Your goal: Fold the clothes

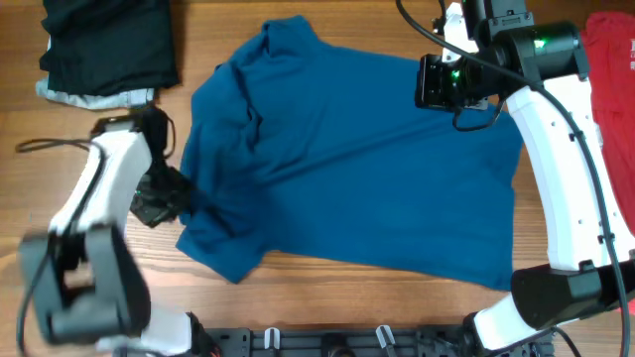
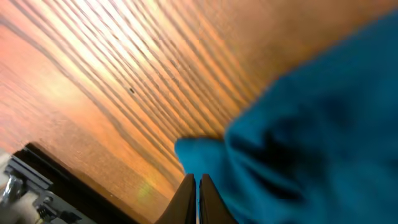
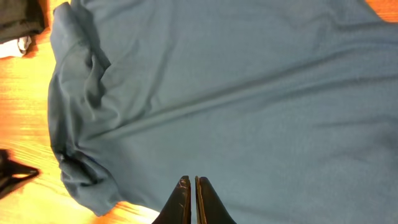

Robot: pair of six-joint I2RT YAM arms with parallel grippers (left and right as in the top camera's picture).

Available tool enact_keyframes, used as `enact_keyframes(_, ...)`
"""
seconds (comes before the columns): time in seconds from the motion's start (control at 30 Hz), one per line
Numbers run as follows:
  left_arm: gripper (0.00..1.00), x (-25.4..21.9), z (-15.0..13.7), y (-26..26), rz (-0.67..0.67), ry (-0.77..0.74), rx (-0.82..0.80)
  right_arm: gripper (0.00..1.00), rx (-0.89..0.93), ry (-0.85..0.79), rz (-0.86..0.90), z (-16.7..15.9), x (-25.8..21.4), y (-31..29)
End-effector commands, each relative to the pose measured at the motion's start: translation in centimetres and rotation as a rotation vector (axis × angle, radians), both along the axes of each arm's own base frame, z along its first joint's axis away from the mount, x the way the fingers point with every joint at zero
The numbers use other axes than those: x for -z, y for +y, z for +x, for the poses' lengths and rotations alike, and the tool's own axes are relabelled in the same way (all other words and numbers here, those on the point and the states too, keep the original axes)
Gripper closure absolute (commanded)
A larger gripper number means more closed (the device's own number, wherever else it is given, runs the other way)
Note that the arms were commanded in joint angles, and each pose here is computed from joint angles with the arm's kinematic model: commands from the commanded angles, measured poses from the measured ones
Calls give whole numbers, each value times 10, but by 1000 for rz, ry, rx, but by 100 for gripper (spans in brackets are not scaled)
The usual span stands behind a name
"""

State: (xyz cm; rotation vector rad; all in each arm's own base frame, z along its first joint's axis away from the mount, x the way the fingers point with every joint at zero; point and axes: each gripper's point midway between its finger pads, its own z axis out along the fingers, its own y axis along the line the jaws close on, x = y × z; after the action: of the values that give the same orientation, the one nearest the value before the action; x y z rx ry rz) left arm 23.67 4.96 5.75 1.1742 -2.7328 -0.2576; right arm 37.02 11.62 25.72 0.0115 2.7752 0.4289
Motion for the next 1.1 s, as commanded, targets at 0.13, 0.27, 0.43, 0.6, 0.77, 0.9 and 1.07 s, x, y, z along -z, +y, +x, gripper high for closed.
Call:
enact_keyframes(0.13, 96, -47, 35, -57, -178, -315, 168, 94, 6, 45, -18, 10, 22, 1)
enact_keyframes(0.27, 96, -5, 28, -77, -271, -212, 178, 95, 5, 73, -24, 11, 32, 2)
enact_keyframes(0.43, 96, 39, 20, -88, -295, -102, 223, 95, 3, 82, -27, 11, 34, 2)
enact_keyframes(0.6, 96, 68, 9, -85, -301, 7, 195, 95, 1, 111, -34, 4, 36, 0)
enact_keyframes(0.77, 96, 82, 2, -66, -256, 40, 160, 96, -6, 126, -39, 0, 37, -1)
enact_keyframes(0.9, 96, 96, -23, -39, -213, 87, 75, 96, -17, 130, -45, -2, 37, -1)
enact_keyframes(1.07, 96, 98, -36, 1, -194, 86, -126, 96, -23, 129, -46, -2, 37, -1)
